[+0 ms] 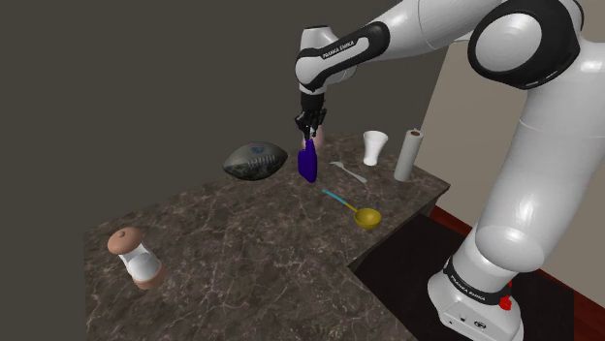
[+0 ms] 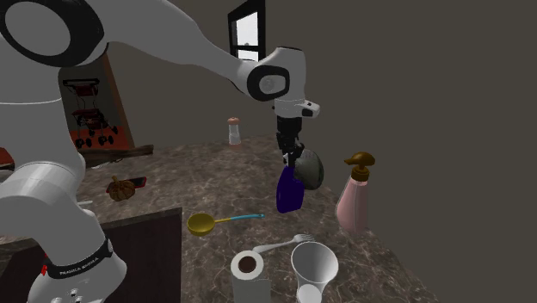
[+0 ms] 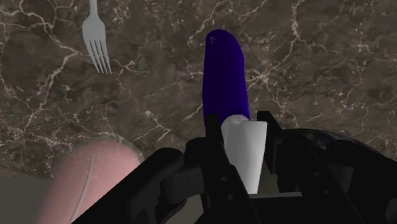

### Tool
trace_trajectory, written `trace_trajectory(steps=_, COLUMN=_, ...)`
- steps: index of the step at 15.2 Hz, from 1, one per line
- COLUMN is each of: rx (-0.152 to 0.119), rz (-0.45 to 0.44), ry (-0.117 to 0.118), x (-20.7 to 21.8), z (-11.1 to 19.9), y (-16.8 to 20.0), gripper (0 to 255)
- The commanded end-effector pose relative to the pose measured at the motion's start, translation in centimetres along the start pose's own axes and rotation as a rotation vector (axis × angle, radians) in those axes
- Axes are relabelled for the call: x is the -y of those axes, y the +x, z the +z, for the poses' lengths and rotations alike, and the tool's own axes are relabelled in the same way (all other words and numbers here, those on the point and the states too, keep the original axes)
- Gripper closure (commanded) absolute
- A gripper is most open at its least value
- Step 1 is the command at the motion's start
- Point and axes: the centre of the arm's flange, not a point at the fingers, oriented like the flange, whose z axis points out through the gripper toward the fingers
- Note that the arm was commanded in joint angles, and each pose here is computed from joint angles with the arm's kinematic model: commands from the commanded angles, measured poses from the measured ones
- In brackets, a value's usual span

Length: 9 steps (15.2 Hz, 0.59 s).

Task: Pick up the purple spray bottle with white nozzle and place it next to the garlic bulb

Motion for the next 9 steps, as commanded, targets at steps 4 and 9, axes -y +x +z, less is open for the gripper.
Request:
trace_trajectory(steps=4, rx=0.0, rz=0.0, ry=0.0, x=0.0, z=0.0, y=0.0, gripper=255)
trace_trajectory(steps=9, rx=0.0, rz=0.0, ry=0.0, x=0.0, z=-2.1, y=0.1, gripper=255)
